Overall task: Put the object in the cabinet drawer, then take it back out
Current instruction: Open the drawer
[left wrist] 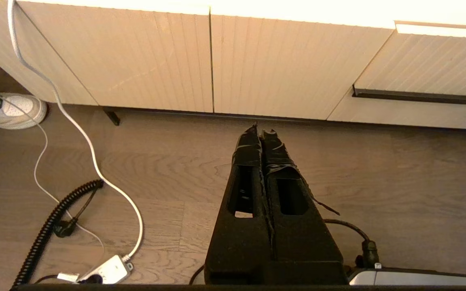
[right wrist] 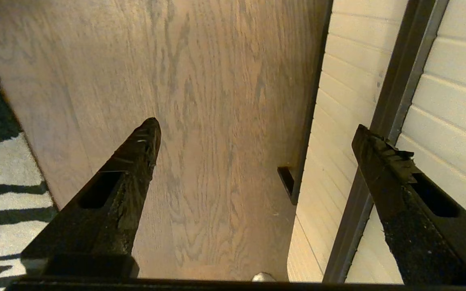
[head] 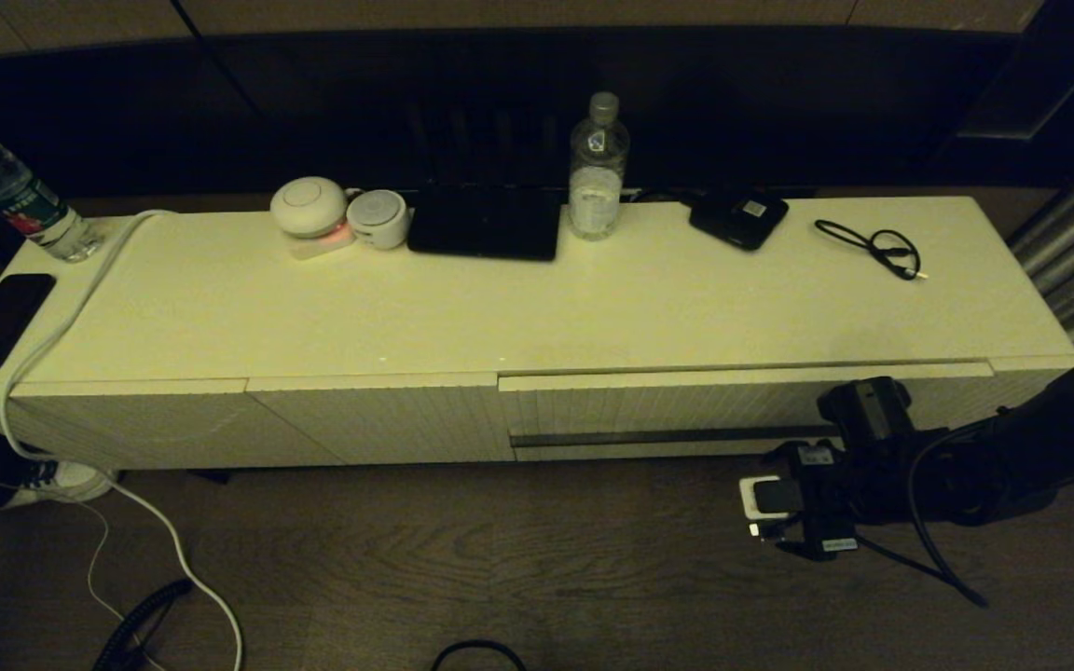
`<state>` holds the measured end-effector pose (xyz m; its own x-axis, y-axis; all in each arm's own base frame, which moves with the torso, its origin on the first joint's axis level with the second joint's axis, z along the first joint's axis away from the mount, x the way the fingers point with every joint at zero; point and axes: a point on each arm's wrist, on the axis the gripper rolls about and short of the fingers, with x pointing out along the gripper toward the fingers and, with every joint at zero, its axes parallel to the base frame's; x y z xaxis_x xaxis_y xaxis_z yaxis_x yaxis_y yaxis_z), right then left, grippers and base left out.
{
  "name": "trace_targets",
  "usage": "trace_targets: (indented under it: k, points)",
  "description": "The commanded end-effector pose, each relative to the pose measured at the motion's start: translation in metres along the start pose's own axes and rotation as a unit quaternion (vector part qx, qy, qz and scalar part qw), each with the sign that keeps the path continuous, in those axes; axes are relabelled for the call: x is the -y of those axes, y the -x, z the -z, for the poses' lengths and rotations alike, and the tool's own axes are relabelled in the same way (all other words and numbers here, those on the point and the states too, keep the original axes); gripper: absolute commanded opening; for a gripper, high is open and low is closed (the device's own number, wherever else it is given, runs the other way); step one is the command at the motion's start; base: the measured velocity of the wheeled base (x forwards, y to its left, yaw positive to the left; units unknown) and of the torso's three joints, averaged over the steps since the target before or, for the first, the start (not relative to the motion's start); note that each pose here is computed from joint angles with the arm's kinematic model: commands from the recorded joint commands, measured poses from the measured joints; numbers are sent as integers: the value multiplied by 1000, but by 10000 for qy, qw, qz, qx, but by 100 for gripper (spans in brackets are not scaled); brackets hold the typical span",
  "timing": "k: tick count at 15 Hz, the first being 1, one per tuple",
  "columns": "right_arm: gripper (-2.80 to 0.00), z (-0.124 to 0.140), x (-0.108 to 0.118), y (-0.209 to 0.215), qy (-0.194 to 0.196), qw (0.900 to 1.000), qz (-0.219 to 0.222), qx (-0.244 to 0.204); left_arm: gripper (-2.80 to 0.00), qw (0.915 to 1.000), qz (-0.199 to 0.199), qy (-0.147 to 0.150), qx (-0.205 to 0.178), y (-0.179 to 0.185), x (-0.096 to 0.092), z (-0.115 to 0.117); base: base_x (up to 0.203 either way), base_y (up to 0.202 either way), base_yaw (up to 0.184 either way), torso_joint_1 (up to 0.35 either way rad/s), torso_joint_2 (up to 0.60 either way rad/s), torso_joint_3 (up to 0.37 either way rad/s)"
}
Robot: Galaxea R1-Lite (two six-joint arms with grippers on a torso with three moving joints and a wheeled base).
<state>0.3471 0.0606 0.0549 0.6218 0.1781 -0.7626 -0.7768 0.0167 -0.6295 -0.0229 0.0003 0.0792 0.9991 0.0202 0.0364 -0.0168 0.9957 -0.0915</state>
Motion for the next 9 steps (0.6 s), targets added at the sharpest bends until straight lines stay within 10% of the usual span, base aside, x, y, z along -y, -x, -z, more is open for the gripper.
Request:
trace_targets:
  k: [1,9]
  points:
    - [0,0,1,-6,-52,10000,-17,-21,-280,10000,-5,5,10,0,0,0,0,0,0,0,0,0]
    - [0,6,4,-19,-351,9992,0,-181,-280,10000,-5,5,10,0,0,0,0,0,0,0,0,0]
